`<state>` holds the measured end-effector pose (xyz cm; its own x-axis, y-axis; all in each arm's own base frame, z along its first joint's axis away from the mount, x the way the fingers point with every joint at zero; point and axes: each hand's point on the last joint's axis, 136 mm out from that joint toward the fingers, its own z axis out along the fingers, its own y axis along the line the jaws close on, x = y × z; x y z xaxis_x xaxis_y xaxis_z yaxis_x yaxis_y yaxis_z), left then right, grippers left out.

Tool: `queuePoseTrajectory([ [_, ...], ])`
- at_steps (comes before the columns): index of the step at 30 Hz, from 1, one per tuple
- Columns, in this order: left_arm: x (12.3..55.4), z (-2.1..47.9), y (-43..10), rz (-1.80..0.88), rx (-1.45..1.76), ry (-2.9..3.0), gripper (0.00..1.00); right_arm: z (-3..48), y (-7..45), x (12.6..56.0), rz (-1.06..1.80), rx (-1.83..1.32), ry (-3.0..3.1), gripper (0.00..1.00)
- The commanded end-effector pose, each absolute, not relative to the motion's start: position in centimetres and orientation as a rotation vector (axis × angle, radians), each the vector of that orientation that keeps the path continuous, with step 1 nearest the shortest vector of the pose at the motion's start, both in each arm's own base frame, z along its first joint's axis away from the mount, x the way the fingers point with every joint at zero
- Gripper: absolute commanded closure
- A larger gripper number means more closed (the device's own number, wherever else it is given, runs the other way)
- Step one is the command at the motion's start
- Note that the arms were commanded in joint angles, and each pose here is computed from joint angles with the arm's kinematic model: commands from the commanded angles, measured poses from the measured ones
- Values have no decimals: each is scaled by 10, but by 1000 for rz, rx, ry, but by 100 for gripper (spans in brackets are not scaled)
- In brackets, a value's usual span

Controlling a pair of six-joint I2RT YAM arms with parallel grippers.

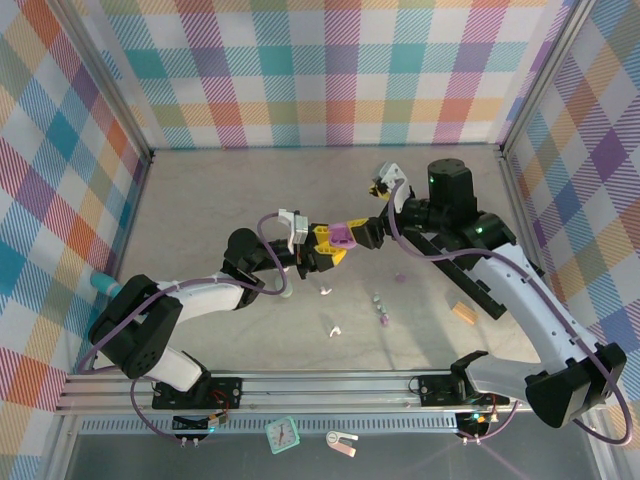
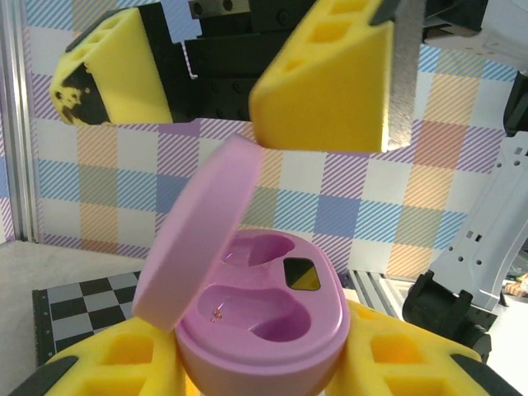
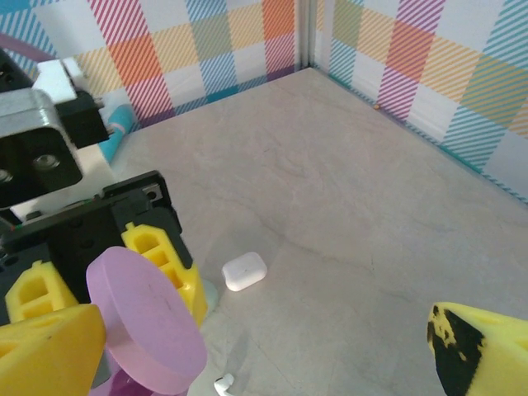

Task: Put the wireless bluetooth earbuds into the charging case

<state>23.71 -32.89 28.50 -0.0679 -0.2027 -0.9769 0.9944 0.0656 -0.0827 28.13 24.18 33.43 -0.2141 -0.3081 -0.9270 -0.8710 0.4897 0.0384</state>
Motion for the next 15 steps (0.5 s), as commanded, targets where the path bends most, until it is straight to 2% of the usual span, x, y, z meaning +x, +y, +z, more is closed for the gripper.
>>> queuePoseTrajectory([
  [1, 222, 303, -324, -1279, 1016, 1029, 78, 345, 241, 292, 702, -949, 1762, 1],
  [8, 222, 303, -323, -1271, 1011, 1027, 78, 343, 240, 298, 692, -927, 1800, 1],
  [15, 226, 300, -323, -1260, 994, 1044, 78, 355, 244, 283, 767, -957, 1765, 1],
])
